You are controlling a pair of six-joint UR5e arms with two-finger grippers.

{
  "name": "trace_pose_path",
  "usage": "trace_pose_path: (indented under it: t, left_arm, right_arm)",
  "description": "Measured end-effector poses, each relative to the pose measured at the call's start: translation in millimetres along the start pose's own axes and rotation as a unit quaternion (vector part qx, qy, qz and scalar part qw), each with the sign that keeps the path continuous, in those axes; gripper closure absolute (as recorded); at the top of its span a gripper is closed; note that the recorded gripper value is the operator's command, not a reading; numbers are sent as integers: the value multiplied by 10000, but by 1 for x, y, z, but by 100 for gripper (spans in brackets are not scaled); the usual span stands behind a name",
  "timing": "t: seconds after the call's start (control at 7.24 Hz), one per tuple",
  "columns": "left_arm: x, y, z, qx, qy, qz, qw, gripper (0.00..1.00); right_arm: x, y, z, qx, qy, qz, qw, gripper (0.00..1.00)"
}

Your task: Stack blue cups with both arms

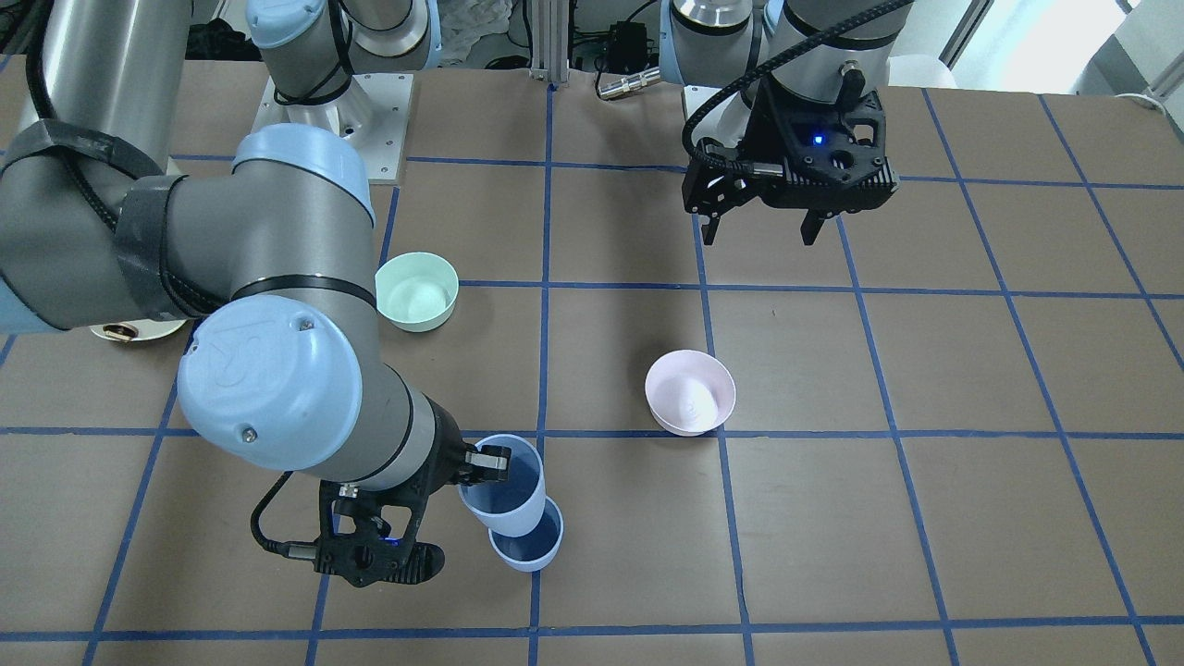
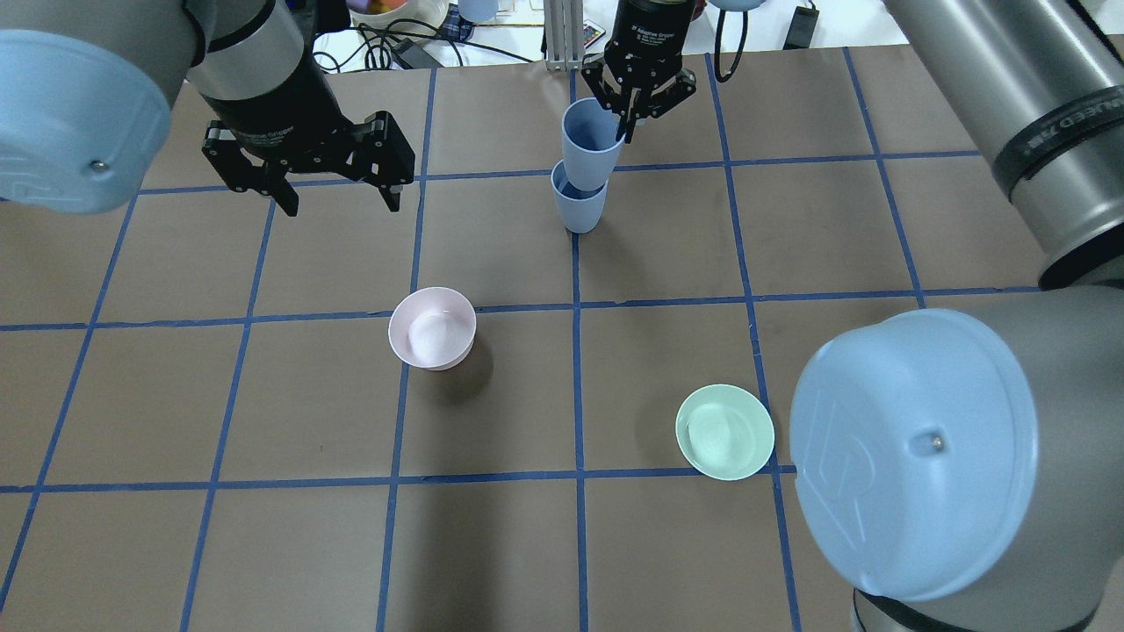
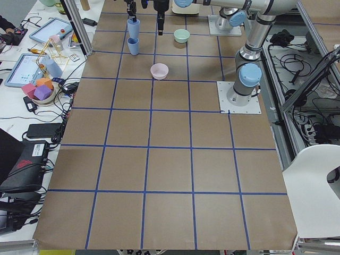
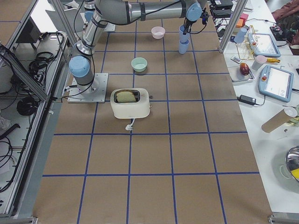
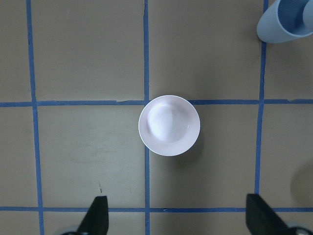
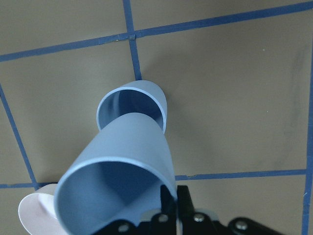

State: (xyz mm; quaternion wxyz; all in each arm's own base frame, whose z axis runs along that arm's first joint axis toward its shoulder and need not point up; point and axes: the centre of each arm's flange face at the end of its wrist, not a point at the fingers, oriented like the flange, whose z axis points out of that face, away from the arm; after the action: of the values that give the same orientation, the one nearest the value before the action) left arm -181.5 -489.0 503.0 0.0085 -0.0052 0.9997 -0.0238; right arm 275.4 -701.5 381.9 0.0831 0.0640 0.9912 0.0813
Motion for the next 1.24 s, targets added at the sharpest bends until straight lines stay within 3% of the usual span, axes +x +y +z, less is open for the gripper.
trace_pose_path:
  t: [0.97,1.24]
  left_arm:
    - [0,0,0,-2,-1,0,10000,0]
    - [0,0,0,-2,-1,0,10000,0]
  right_arm:
    - [-2,-11,17,-55,-104,47,9999,100]
    - [-2,-13,20,-52,-94,49,9999,73]
